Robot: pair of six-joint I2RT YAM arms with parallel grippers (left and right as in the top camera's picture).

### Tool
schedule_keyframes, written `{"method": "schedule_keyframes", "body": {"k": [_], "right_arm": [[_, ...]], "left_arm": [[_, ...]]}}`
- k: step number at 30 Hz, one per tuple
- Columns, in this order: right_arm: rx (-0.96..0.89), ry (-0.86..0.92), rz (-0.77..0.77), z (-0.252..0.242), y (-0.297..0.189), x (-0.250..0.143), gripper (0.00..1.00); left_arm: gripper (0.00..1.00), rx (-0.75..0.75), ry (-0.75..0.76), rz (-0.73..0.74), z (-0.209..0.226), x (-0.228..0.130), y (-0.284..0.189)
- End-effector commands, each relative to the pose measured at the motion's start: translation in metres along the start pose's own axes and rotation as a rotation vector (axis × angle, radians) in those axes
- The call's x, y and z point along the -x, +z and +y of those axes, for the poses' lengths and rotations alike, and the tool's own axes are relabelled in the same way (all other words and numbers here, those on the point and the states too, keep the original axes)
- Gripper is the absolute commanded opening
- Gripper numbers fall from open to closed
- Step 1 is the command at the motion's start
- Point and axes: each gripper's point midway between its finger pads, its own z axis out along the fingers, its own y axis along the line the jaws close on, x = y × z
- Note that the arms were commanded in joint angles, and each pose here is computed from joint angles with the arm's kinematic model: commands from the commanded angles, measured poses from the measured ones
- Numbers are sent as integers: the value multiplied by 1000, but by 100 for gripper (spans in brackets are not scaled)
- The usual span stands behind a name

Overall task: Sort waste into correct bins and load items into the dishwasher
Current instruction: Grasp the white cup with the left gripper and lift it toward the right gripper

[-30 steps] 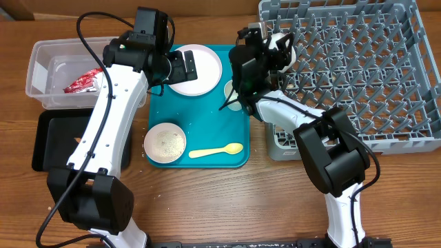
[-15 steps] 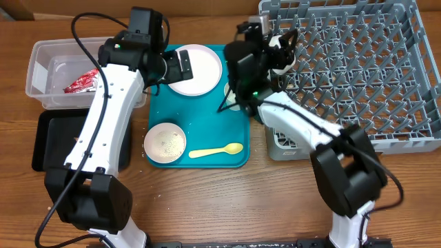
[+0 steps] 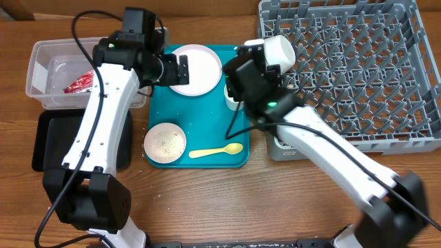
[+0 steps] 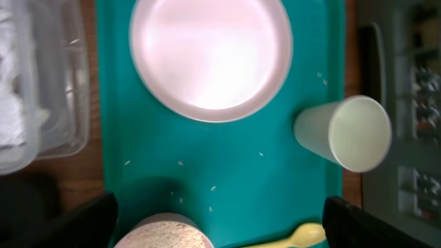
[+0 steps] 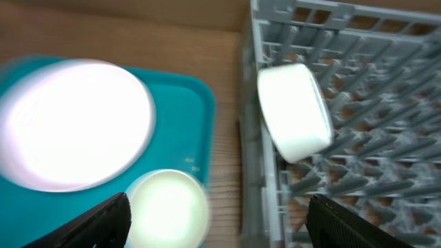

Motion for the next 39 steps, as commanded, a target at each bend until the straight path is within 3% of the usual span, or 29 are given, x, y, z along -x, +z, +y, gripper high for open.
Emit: {"method": "schedule_keyframes", "body": {"k": [1,8,18,20,23,30,33,39], "right_arm": [[198,207,-38,-16,-54,37,84],[106,305,-52,-101,-89,46,84],[-44,339,113,-156,-84,3,77],[-46,337,121,-156,-85,2,76],[-45,338,120,-156,-85,2,76],[-42,339,121,-156,-85,2,76],[-35,339,132,-154,-85,-1,76],[30,343,160,-143,-85,-4,76]], "left_arm": [[94,-108,226,8,-35,-3,3],[93,-233,448,57,-87,-18,42],[81,-293,444,126,-111,-31,124],[71,-288,421,138,-110,-32,130],[42,-273,393,146,-107,-33,132],[23,-275,399,134,-110,-31,134],[7,-278,406,140,-113,-34,138],[4,-285,412,148,-120,-38,140]]}}
